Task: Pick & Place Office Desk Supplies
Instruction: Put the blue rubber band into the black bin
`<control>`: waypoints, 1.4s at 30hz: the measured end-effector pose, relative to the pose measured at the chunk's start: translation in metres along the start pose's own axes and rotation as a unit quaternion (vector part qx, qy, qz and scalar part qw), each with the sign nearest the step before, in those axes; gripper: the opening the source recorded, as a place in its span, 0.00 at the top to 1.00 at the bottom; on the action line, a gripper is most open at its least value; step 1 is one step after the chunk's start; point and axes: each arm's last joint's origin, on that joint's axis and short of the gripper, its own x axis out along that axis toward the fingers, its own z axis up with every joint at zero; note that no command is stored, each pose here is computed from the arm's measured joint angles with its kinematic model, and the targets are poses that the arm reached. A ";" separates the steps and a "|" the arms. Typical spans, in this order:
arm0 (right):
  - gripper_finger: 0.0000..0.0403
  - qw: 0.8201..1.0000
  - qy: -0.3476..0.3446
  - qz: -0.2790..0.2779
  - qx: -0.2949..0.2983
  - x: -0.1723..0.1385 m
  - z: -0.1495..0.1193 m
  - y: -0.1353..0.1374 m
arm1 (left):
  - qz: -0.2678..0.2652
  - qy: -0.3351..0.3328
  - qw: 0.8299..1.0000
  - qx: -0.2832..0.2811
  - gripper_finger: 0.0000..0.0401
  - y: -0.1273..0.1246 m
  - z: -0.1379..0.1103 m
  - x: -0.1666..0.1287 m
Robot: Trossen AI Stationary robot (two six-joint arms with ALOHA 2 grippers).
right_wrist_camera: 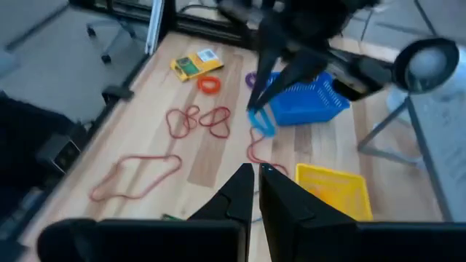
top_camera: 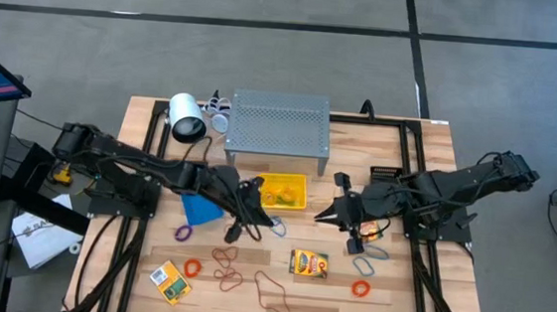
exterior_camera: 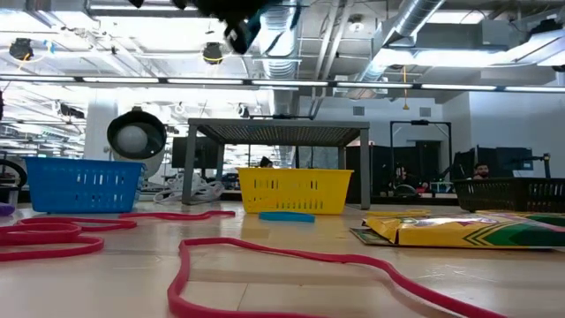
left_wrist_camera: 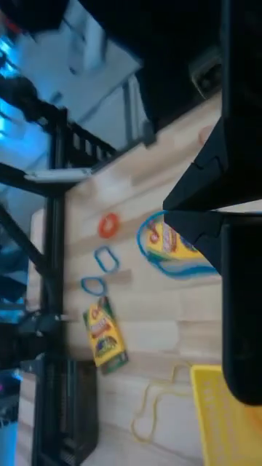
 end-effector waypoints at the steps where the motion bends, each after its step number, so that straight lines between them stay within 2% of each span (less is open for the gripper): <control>1: 0.95 1.000 0.008 0.000 -0.014 0.003 -0.001 0.000 | -0.006 -0.017 1.000 0.000 1.00 0.002 0.004 -0.001; 8: 0.94 0.997 0.004 -0.003 -0.076 0.038 0.001 0.004 | -0.037 -0.042 0.998 -0.024 1.00 0.015 0.011 -0.005; 13: 0.89 0.996 -0.005 -0.004 -0.084 0.054 0.002 0.006 | -0.041 -0.042 0.998 -0.024 1.00 0.016 0.011 -0.005; 18: 0.78 0.997 -0.021 -0.015 -0.067 0.059 0.004 0.001 | -0.050 -0.040 0.998 -0.024 1.00 0.015 0.011 -0.005; 26: 0.53 0.998 -0.031 -0.032 -0.035 0.063 0.006 -0.010 | -0.050 -0.041 0.998 -0.023 1.00 0.015 0.011 -0.005; 29: 0.48 0.998 -0.031 -0.034 -0.034 0.070 0.005 -0.011 | -0.050 -0.041 0.998 -0.023 1.00 0.015 0.011 -0.005; 34: 0.50 0.998 -0.029 -0.037 -0.034 0.077 0.004 -0.012 | -0.050 -0.041 0.998 -0.023 1.00 0.015 0.011 -0.005; 42: 0.62 0.998 -0.039 -0.039 -0.033 0.076 0.006 -0.012 | -0.050 -0.045 0.997 -0.021 1.00 0.015 0.012 -0.005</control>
